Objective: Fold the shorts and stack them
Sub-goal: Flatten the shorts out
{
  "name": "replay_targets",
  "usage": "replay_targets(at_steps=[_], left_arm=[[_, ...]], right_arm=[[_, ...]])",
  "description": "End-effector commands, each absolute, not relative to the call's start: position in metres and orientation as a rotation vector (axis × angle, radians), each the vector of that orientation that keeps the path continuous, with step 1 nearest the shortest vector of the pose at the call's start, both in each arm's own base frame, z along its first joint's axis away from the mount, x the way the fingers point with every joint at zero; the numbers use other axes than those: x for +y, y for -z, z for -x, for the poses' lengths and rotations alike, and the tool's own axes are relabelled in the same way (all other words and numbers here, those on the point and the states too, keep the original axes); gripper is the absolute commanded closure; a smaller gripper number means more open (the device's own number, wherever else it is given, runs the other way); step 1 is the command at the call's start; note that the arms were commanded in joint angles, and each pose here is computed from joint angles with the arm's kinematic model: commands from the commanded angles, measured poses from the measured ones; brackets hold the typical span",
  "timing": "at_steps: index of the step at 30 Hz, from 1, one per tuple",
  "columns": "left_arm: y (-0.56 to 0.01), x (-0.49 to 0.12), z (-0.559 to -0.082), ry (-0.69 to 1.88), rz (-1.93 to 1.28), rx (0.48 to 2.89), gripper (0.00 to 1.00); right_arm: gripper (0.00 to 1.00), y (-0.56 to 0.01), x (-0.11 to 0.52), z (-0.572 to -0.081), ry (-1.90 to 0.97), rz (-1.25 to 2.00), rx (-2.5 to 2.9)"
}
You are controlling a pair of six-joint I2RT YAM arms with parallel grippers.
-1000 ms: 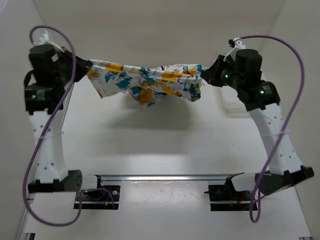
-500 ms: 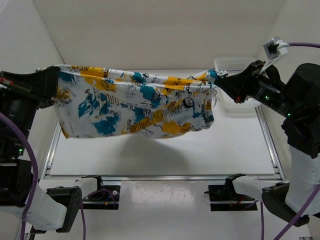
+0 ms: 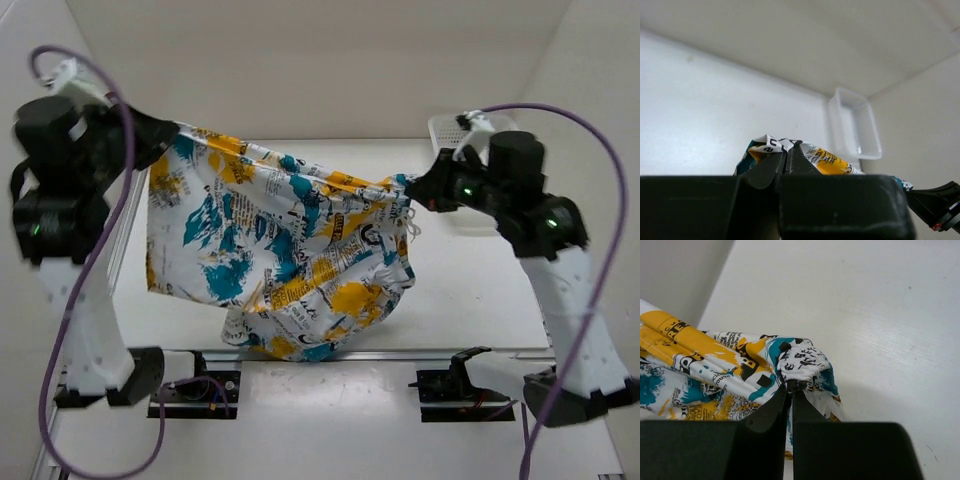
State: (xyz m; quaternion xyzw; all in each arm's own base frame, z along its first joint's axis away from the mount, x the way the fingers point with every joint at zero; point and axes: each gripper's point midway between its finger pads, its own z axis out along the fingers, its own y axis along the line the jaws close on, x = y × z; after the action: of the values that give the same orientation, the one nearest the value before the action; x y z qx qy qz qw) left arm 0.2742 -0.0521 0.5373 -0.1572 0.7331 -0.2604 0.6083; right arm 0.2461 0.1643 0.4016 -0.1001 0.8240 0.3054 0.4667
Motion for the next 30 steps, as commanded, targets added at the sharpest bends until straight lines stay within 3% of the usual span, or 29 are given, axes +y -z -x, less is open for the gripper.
replay_targets(at_steps=[1, 9, 13, 15, 19, 22, 27, 30], left_arm=[[-0.501, -0.002, -0.355, 0.363, 0.488, 1.712, 0.90], [-0.348, -0.020, -0.465, 0.308, 0.501, 2.108, 0.90], [-0.329, -0.020, -0.483, 0.302, 0.510, 2.144, 0.90], [-0.330, -0.018, -0.487, 0.291, 0.514, 2.136, 0.90], [-0.358, -0.018, -0.501, 0.304, 0.497, 2.069, 0.90], [-0.414, -0.015, -0.496, 0.327, 0.471, 1.948, 0.90], [-0.498, 0.001, -0.450, 0.378, 0.432, 1.739, 0.90], [-0.525, 0.001, -0.414, 0.383, 0.415, 1.678, 0.90]], right_arm=[[0.99, -0.319, 0.120, -0.297, -0.394, 0.073, 2.223], [0.99, -0.202, 0.151, -0.403, -0.375, 0.026, 2.434], [0.99, -0.165, 0.157, -0.436, -0.358, -0.002, 2.500], [0.99, -0.174, 0.159, -0.447, -0.392, -0.015, 2.477], [0.99, -0.213, 0.170, -0.467, -0.454, -0.019, 2.378], [0.99, -0.274, 0.175, -0.475, -0.504, 0.005, 2.241], [0.99, -0.367, 0.169, -0.453, -0.549, 0.017, 2.027], [0.99, -0.386, 0.162, -0.428, -0.558, 0.021, 1.977]])
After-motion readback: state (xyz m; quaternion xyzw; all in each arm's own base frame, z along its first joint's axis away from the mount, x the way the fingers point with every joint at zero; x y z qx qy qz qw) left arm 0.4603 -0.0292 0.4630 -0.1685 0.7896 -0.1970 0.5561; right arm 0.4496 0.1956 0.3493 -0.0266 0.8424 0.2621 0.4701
